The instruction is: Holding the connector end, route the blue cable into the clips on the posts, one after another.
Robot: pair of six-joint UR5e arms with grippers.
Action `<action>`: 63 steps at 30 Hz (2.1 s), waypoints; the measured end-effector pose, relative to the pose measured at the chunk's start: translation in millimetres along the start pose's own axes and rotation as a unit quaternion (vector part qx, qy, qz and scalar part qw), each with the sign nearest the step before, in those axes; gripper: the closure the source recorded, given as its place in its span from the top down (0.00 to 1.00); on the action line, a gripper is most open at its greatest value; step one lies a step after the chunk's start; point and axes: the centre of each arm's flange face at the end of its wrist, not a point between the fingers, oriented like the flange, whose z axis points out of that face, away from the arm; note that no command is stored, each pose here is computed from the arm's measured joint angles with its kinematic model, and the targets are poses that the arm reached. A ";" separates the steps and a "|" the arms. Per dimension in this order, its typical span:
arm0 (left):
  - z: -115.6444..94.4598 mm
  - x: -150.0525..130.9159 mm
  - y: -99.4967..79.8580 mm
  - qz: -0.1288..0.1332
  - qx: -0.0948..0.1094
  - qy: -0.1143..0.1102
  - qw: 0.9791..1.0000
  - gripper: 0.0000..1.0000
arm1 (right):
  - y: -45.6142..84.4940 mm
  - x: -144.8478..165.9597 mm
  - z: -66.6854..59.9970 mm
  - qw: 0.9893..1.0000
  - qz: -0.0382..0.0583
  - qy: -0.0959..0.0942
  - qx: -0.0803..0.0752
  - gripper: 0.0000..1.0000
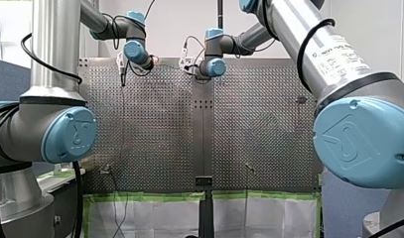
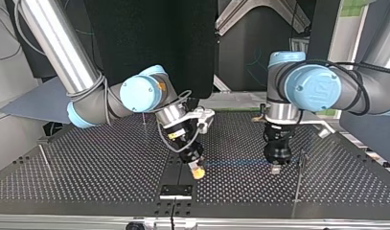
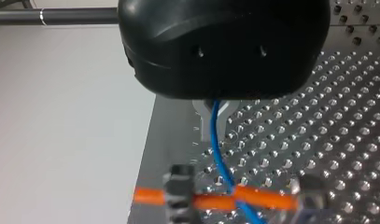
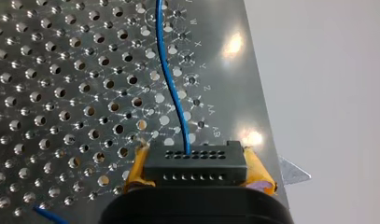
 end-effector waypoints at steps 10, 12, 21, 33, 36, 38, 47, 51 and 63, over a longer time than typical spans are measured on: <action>7.0 33.3 -14.3 0.004 0.006 0.035 0.999 0.00 | 27.1 -28.3 -12.4 0.999 -0.001 -0.030 -0.022 0.00; 8.1 40.5 -18.2 0.006 0.009 0.042 0.999 0.00 | 31.3 -33.4 -14.9 0.999 0.000 -0.035 -0.025 0.00; 9.0 92.9 -56.1 0.019 0.027 0.083 0.996 0.00 | 46.9 -60.2 -28.9 0.997 0.003 -0.062 -0.040 0.00; -0.6 124.7 -81.5 0.025 0.023 0.111 0.993 0.00 | 74.8 -102.9 -57.6 0.991 -0.013 -0.110 -0.071 0.00; -3.2 128.3 -82.9 0.024 0.025 0.113 0.993 0.00 | 80.6 -110.7 -63.8 0.990 -0.016 -0.119 -0.078 0.00; -5.5 132.7 -84.0 0.022 0.027 0.112 0.993 0.00 | 83.5 -115.3 -67.4 0.989 -0.017 -0.123 -0.082 0.00; -12.6 151.9 -91.8 0.018 0.034 0.115 0.993 0.00 | 91.8 -138.2 -82.6 0.987 -0.017 -0.132 -0.092 0.00; -16.4 177.0 -102.5 0.019 0.043 0.128 0.991 0.00 | 93.0 -146.8 -88.3 0.986 -0.017 -0.136 -0.098 0.00; -31.0 246.7 -124.6 0.031 0.052 0.160 0.985 0.00 | 98.0 -170.7 -103.2 0.984 -0.020 -0.137 -0.113 0.00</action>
